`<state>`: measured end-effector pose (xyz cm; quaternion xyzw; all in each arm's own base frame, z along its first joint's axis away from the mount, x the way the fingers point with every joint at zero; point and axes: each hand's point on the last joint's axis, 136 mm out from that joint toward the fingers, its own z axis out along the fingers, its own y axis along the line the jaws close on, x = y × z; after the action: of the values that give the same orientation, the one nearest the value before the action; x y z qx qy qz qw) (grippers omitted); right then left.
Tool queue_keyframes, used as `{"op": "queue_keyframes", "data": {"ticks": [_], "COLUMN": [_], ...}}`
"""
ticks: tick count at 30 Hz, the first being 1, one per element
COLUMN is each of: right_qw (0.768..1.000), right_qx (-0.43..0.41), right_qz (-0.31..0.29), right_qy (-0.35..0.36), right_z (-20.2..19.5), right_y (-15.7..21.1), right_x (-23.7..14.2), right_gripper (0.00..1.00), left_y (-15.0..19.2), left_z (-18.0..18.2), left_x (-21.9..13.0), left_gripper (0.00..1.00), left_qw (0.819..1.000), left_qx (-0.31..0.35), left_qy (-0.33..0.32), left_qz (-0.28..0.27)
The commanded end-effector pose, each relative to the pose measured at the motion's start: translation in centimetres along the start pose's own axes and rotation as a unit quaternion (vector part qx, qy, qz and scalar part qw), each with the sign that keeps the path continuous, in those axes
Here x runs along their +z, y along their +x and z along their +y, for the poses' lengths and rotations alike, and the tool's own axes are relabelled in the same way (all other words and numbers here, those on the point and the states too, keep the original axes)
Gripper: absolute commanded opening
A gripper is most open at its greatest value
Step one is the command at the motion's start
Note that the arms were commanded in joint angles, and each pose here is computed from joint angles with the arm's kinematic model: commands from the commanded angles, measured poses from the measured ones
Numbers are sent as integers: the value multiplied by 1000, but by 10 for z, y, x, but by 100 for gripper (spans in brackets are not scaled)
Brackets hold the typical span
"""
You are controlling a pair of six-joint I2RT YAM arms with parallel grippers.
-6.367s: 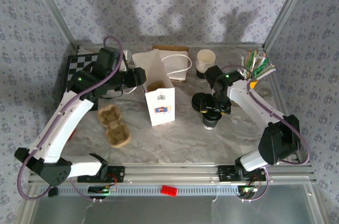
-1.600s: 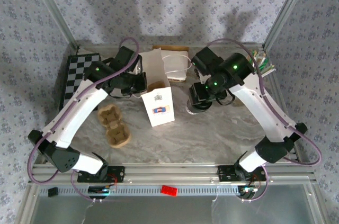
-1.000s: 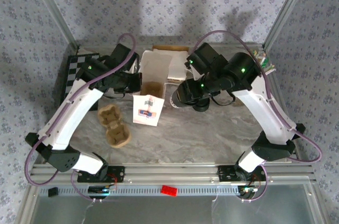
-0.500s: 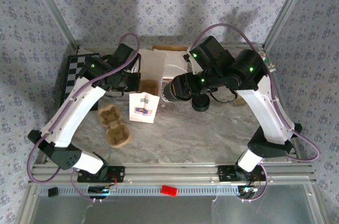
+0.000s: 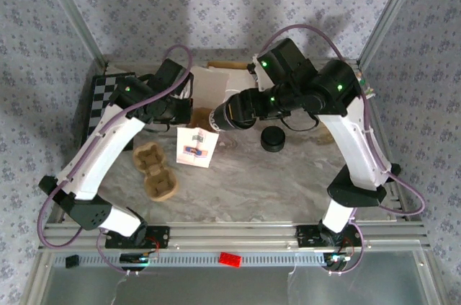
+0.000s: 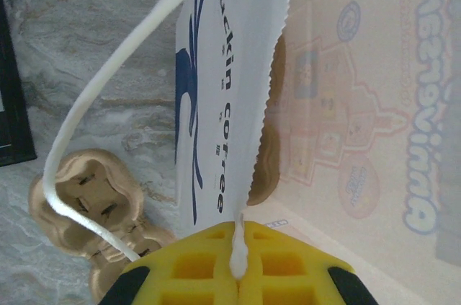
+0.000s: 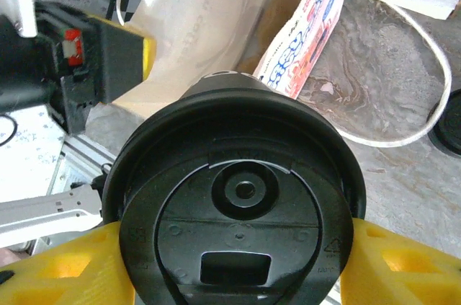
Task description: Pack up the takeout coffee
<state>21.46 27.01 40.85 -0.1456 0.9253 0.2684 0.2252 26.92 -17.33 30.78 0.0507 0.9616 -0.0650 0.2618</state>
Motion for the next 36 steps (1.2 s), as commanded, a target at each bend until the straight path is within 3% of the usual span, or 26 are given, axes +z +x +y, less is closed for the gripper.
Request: {"op": "queue_keyframes", "data": {"ticks": [1,12,36], "right_qw": [998,998,995], "right_qx": [29,57,78], "right_qz": [51,25,7], "right_qy": [16,-30,-59], "right_z": [-9,4,8], "right_y": [21,5,-5], "right_x": [-1,-8,-19], "right_gripper": [62,62,61], "left_y": [-4,-8,-10], "left_z": [-14,-21,-27], "left_x": [-11,-16,-5], "left_gripper": [0,0,0], "left_qw": [1000,999,1000], "left_qx": [-4,-6,2], "left_qy": [27,32,17], "left_qz": [-12,-17,-11]}}
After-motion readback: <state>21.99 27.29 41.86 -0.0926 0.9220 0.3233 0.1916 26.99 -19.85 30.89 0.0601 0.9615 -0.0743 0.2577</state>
